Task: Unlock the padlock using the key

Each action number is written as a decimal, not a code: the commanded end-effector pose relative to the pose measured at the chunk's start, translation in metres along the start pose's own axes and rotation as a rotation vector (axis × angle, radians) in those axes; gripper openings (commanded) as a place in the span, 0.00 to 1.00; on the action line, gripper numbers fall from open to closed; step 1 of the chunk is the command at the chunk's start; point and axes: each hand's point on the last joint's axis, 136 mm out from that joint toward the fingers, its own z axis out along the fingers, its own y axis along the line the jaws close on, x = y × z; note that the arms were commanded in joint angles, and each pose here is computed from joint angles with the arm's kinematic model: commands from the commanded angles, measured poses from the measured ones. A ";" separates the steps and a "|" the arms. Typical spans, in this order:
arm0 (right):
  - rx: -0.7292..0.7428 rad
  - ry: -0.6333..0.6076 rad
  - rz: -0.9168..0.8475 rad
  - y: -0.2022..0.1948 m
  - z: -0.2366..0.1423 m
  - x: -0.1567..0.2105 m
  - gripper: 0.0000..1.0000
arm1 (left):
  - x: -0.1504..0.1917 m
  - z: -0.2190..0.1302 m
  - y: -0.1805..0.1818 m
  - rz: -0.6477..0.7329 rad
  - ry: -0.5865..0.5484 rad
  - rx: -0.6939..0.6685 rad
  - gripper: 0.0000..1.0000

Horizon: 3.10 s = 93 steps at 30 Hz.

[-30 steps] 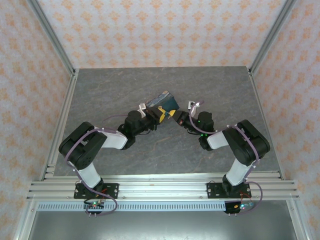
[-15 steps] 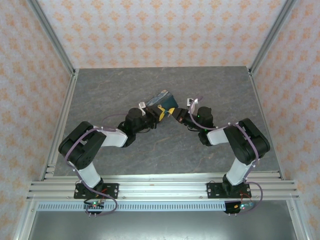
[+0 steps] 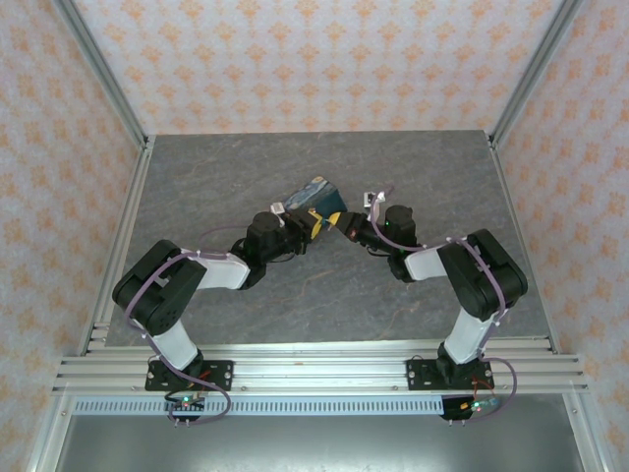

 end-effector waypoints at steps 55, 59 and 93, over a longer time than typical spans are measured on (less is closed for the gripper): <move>0.140 -0.210 0.189 -0.050 -0.047 0.007 0.00 | 0.042 -0.005 0.001 0.250 0.181 -0.007 0.00; 0.185 -0.306 0.212 -0.056 -0.059 0.005 0.00 | 0.042 -0.003 0.005 0.243 0.207 0.002 0.00; 0.232 -0.329 0.062 -0.010 -0.092 0.023 0.00 | 0.023 -0.023 0.091 0.546 0.237 -0.454 0.51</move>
